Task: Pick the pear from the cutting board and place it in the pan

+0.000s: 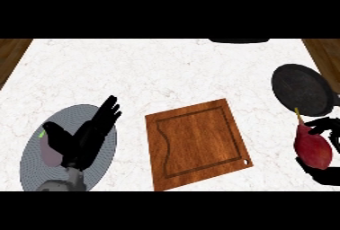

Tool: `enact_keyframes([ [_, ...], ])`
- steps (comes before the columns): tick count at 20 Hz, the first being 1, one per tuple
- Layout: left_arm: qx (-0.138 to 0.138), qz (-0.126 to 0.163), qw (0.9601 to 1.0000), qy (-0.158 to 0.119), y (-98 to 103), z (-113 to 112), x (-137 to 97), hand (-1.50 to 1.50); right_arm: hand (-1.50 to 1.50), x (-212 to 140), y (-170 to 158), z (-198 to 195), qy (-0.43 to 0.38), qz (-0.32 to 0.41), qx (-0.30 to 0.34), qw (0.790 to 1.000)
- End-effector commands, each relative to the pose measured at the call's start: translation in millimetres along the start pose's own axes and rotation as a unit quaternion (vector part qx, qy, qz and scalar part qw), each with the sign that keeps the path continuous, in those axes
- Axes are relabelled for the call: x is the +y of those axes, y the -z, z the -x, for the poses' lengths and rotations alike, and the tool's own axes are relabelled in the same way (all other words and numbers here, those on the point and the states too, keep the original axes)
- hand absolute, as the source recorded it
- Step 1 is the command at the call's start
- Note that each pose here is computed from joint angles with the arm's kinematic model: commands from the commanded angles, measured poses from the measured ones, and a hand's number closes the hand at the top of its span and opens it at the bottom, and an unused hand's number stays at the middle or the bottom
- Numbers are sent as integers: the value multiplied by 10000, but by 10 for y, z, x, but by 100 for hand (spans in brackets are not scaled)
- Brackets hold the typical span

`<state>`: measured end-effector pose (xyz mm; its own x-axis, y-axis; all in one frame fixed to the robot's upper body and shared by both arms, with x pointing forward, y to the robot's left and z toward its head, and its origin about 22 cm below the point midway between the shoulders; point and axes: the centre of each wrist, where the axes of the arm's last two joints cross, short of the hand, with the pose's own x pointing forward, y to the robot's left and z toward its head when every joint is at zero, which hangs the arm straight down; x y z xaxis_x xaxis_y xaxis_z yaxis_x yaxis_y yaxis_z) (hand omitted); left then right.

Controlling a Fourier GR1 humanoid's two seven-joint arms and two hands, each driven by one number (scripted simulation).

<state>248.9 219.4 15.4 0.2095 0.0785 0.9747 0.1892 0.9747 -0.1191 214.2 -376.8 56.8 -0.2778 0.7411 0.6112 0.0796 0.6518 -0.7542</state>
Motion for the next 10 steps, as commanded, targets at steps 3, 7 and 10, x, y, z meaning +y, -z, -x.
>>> enact_keyframes([
  [3,1,75,10000,11,96,6,-170,0,150,64,441,415,-556,380,65,9977],
  [7,2,165,9999,18,82,38,-110,0,150,79,656,714,-456,753,97,9961],
  [10,61,185,9997,135,99,-42,-3,0,150,82,683,911,-657,1326,409,9881],
])
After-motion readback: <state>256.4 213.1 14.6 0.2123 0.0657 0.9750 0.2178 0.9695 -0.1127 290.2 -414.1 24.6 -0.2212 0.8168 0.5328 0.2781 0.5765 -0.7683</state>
